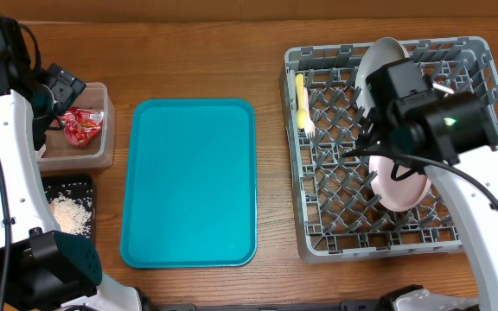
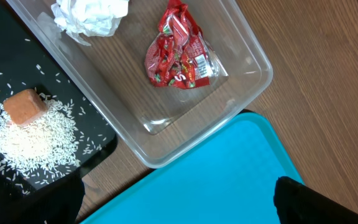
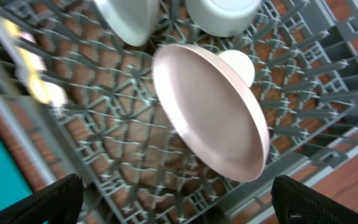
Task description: Sort waste into correct bins and load items into the dishwasher rack
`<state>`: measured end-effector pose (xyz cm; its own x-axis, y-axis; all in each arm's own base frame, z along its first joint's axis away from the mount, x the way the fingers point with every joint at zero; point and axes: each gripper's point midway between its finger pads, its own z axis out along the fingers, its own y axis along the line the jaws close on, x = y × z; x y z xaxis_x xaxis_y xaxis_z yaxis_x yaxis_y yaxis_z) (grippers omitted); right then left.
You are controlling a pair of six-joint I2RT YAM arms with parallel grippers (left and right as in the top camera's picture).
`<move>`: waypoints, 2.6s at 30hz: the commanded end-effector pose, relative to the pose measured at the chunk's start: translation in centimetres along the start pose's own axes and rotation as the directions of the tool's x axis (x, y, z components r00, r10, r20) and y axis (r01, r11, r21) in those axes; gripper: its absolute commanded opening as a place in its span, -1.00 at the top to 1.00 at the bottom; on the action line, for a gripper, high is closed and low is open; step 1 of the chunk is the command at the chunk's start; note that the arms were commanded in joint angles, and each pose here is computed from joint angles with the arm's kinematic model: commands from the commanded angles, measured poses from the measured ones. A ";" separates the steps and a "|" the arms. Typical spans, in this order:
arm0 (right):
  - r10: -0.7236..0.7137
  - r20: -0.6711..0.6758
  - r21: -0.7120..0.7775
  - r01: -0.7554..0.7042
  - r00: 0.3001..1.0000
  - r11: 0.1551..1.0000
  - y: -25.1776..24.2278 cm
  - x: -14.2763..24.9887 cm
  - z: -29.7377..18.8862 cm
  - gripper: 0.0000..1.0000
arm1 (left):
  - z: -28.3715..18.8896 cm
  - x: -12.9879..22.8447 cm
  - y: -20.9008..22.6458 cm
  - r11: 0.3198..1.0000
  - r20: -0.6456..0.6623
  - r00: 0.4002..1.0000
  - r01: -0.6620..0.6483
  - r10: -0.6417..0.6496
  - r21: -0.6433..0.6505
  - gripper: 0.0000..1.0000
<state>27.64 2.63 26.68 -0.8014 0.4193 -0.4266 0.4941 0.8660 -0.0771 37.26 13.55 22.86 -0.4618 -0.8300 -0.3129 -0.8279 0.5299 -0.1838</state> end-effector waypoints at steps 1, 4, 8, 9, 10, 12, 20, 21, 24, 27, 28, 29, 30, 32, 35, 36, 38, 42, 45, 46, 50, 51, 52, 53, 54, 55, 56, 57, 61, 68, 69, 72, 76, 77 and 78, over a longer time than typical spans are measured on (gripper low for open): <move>0.033 0.028 -0.083 -0.031 0.999 0.996 0.3 -0.5 -2.1 -1.00 | 0.0 -0.1 0.2 1.000 0.008 1.000 -0.004 0.004 -0.010 -1.00; 0.120 0.074 -0.082 -0.114 0.990 0.990 -0.6 -1.1 -2.9 -1.00 | 0.0 -0.1 0.2 1.000 0.009 1.000 -0.004 0.004 -0.010 -0.99; 0.274 0.177 -0.099 -0.260 0.945 0.960 -3.2 -1.8 -5.1 -1.00 | 0.1 -0.1 0.2 1.000 0.008 1.000 -0.004 0.004 -0.010 -1.00; 0.290 0.188 -0.109 -0.274 0.938 0.956 -3.8 -1.7 -5.6 -1.00 | 0.0 -0.1 0.2 1.000 0.008 1.000 -0.004 0.004 -0.010 -0.99; 0.306 0.202 -0.121 -0.287 0.930 0.950 -4.6 -1.5 -6.3 -1.00 | 0.0 -0.1 0.2 1.000 0.009 1.000 -0.004 0.004 -0.010 -1.00; 0.320 0.225 -0.136 -0.296 0.920 0.946 -6.2 -0.7 -7.1 -1.00 | 0.0 -0.1 0.2 1.000 0.008 1.000 -0.004 0.004 -0.010 -1.00; 0.431 0.230 -0.175 -0.399 0.872 0.900 -11.4 5.0 -5.9 -1.00 | 0.0 -0.1 0.2 1.000 0.009 1.000 -0.004 0.004 -0.010 -1.00; 0.453 0.224 -0.177 -0.421 0.863 0.889 -11.7 5.5 -5.5 -1.00 | 0.1 -0.1 0.2 1.000 0.008 1.000 -0.004 0.004 -0.010 -1.00; 0.540 0.186 -0.190 -0.509 0.821 0.839 -12.4 7.3 -4.1 -1.00 | 0.1 -0.1 0.2 1.000 0.008 1.000 -0.004 0.004 -0.010 -0.99; 0.619 0.131 -0.205 -0.589 0.775 0.781 -12.1 8.2 -3.5 -1.00 | 0.0 -0.1 0.2 1.000 0.009 1.000 -0.004 0.004 -0.010 -0.99; 0.640 0.121 -0.209 -0.610 0.759 0.764 -12.0 8.2 -3.5 -1.00 | 0.0 -0.1 0.2 1.000 0.009 1.000 -0.004 0.004 -0.010 -1.00; 0.649 0.113 -0.210 -0.620 0.752 0.756 -11.9 8.2 -3.4 -1.00 | 0.0 -0.1 0.2 1.000 0.009 1.000 -0.004 0.004 -0.010 -1.00; 0.650 0.112 -0.210 -0.621 0.752 0.755 -11.9 8.2 -3.4 -1.00 | 0.0 -0.1 0.2 1.000 0.009 1.000 -0.004 0.004 -0.010 -1.00; 0.650 0.111 -0.209 -0.621 0.752 0.755 -11.9 8.2 -3.4 -1.00 | 0.0 -0.1 0.2 1.000 0.008 1.000 -0.004 0.004 -0.010 -1.00; 0.650 0.112 -0.209 -0.621 0.752 0.755 -11.9 8.2 -3.4 -1.00 | 0.0 -0.1 0.2 1.000 0.009 1.000 -0.004 0.004 -0.010 -1.00; 0.649 0.111 -0.209 -0.621 0.752 0.755 -11.9 8.2 -3.4 -1.00 | 0.0 -0.1 0.2 1.000 0.008 1.000 -0.004 0.004 -0.010 -1.00; 0.649 0.111 -0.208 -0.621 0.752 0.756 -11.9 8.2 -3.4 -1.00 | 0.0 -0.1 0.2 1.000 0.009 1.000 -0.004 0.004 -0.010 -1.00; 0.649 0.111 -0.208 -0.621 0.752 0.756 -11.9 8.2 -3.4 -1.00 | 0.0 -0.1 0.2 1.000 0.009 1.000 -0.004 0.004 -0.010 -0.99; 0.646 0.111 -0.201 -0.620 0.755 0.759 -12.0 8.4 -3.4 -1.00 | 0.1 -0.1 0.2 1.000 0.008 1.000 -0.004 0.004 -0.010 -1.00; 0.645 0.111 -0.198 -0.619 0.756 0.760 -12.0 8.4 -3.3 -1.00 | 0.0 -0.1 0.2 1.000 0.008 1.000 -0.004 0.004 -0.010 -1.00; 0.647 0.129 -0.197 -0.620 0.752 0.759 -12.2 8.2 -3.4 -1.00 | 0.0 -0.1 0.2 1.000 0.008 1.000 -0.004 0.004 -0.010 -0.99; 0.648 0.131 -0.202 -0.620 0.750 0.758 -12.1 8.1 -3.3 -1.00 | 0.0 -0.1 0.2 1.000 0.009 1.000 -0.004 0.004 -0.010 -0.99; 0.651 0.136 -0.204 -0.622 0.747 0.756 -12.1 8.0 -3.2 -1.00 | 0.0 -0.1 0.2 1.000 0.008 1.000 -0.004 0.004 -0.010 -1.00; 0.661 0.146 -0.203 -0.632 0.736 0.748 -12.3 7.9 -2.9 -1.00 | 0.0 -0.1 0.2 1.000 0.008 1.000 -0.004 0.004 -0.010 -0.99; 0.672 0.157 -0.205 -0.642 0.723 0.739 -12.4 7.7 -2.6 -1.00 | 0.0 -0.1 0.2 1.000 0.008 1.000 -0.004 0.004 -0.010 -1.00; 0.674 0.170 -0.217 -0.639 0.719 0.738 -12.4 7.5 -2.2 -1.00 | 0.1 -0.1 0.2 1.000 0.008 1.000 -0.004 0.004 -0.010 -1.00; 0.668 0.179 -0.229 -0.629 0.723 0.743 -12.3 7.3 -1.8 -1.00 | 0.0 -0.1 0.2 1.000 0.009 1.000 -0.004 0.004 -0.010 -1.00; 0.658 0.188 -0.250 -0.612 0.730 0.750 -12.0 7.2 -1.3 -1.00 | 0.0 -0.1 0.2 1.000 0.008 1.000 -0.004 0.004 -0.010 -1.00; 0.582 0.233 -0.389 -0.474 0.779 0.790 -9.8 6.6 1.2 -1.00 | 0.0 -0.1 0.2 1.000 0.009 1.000 -0.004 0.004 -0.010 -1.00; 0.505 0.381 -0.581 -0.224 0.775 0.783 -6.5 5.7 5.5 -1.00 | 0.0 -0.1 0.2 1.000 0.009 1.000 -0.004 0.004 -0.010 -1.00; 0.503 0.393 -0.603 -0.197 0.770 0.773 -6.0 5.7 6.1 -1.00 | 0.0 -0.1 0.2 1.000 0.008 1.000 -0.004 0.004 -0.010 -0.99; 0.496 0.432 -0.658 -0.113 0.753 0.744 -4.5 5.6 7.5 -1.00 | 0.1 -0.1 0.2 1.000 0.008 1.000 -0.004 0.004 -0.010 -1.00; 0.482 0.517 -0.683 0.002 0.708 0.730 -3.5 5.6 8.5 -1.00 | 0.1 -0.1 0.2 1.000 0.008 1.000 -0.004 0.004 -0.010 -1.00; 0.479 0.535 -0.685 0.025 0.696 0.728 -3.4 5.6 8.7 -1.00 | 0.0 -0.1 0.2 1.000 0.009 1.000 -0.004 0.004 -0.010 -1.00; 0.482 0.545 -0.690 0.040 0.686 0.723 -3.2 5.6 8.8 -1.00 | 0.0 -0.1 0.2 1.000 0.008 1.000 -0.004 0.004 -0.010 -0.99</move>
<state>24.41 -1.14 16.97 -0.1168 0.6243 -0.7724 0.1732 0.7786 0.6031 37.27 13.55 22.86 -0.4617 -0.8299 -0.3132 -0.8278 0.5299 -0.1840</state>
